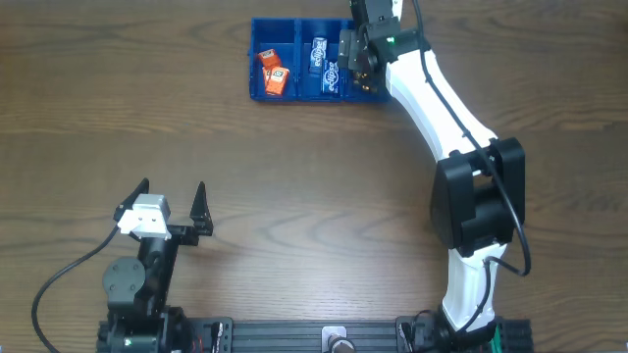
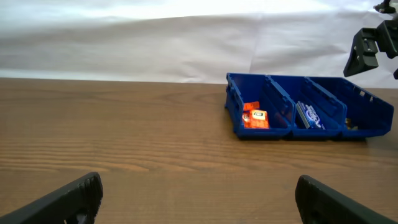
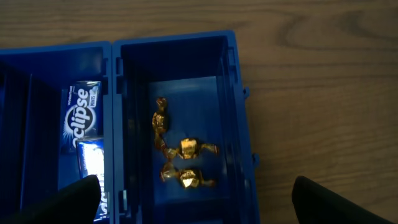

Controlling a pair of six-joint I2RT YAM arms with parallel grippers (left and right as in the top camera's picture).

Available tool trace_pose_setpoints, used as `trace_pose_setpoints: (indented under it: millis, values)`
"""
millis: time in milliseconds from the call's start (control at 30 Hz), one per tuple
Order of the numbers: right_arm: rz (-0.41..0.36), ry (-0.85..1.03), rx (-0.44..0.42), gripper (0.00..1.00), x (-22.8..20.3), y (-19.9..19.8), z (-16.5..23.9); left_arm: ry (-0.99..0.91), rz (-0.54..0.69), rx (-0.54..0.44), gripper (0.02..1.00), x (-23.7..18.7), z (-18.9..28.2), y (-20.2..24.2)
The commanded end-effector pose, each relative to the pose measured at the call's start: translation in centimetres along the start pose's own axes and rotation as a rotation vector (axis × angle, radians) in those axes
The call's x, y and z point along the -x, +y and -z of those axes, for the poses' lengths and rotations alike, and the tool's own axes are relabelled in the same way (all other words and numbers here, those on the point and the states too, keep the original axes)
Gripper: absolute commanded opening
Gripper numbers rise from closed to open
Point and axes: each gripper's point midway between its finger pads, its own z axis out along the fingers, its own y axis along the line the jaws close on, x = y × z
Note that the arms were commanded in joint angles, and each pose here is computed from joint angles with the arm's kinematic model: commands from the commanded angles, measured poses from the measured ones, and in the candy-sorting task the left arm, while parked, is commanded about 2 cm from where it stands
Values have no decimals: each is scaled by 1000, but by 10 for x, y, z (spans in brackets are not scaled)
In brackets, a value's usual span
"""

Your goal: Sort Candies Into Trays

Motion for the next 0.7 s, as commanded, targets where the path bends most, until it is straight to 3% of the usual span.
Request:
trace_pose_setpoints:
  millis: [33,233,400,533,700]
  values:
    - [-17,-62,39,1000,22,0,38,52,3,-13,996,-17,-1,-1]
    - [15,-181,83,1000,55,-23,130,52,3,-13,996,-17,-1,-1]
    - [41,-202,56,1000,47,-60,192,52,3,-13,996,-17,-1,-1]
    - [53,-195,30,1000,24,-84,218,52,3,-13,996,-17,-1,-1]
    - [-9,-231,-8,998,-11,-126,235,52,3,-13,996,-17,-1,-1]
